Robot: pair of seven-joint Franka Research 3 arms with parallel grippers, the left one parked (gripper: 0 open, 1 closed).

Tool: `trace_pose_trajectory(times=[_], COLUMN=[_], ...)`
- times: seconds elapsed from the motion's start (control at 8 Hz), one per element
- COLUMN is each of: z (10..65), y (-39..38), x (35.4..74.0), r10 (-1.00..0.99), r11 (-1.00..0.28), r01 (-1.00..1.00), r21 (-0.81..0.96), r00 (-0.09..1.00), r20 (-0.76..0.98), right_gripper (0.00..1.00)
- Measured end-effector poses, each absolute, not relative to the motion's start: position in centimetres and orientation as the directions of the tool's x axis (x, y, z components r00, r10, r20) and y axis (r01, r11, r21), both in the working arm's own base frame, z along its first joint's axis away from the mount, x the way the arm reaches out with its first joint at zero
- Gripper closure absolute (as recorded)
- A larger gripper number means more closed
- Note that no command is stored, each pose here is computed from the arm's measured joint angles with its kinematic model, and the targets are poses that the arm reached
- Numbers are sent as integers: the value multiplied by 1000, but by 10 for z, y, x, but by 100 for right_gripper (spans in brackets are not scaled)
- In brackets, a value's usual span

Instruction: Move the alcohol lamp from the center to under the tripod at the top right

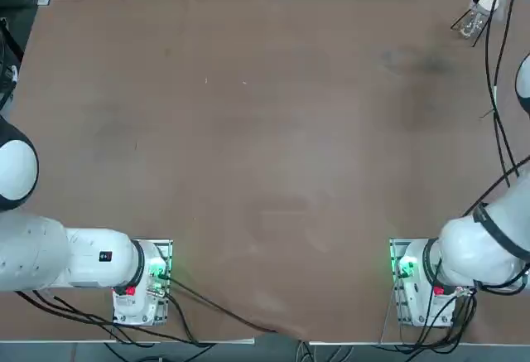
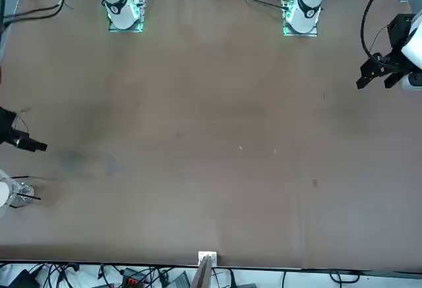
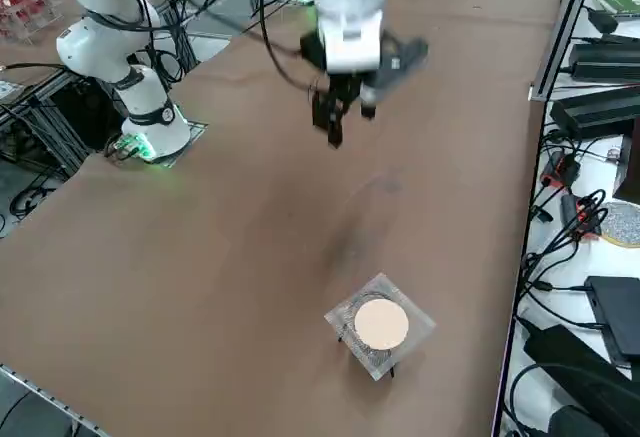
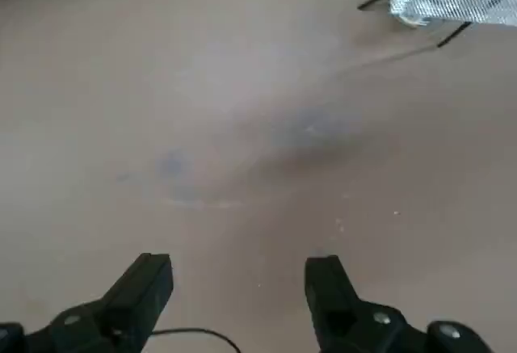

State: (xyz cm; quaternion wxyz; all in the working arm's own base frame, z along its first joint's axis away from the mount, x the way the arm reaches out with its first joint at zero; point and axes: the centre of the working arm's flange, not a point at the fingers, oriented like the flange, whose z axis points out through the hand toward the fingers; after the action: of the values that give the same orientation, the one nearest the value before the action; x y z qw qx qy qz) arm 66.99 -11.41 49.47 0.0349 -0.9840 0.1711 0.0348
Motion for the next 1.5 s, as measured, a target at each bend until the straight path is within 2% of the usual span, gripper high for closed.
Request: trace_pose_trajectory(times=[0.38, 0.75, 1.5], z=[559, 616, 636], y=[-28, -2, 36], x=[664, 630, 553], r10=[-209, -162, -60], r11=[-975, -984, -998], r01=[-210, -163, -61], r21=[-79, -64, -31], r00=[978, 987, 998], r20=[-23, -19, -33], right_gripper=[0, 0, 0])
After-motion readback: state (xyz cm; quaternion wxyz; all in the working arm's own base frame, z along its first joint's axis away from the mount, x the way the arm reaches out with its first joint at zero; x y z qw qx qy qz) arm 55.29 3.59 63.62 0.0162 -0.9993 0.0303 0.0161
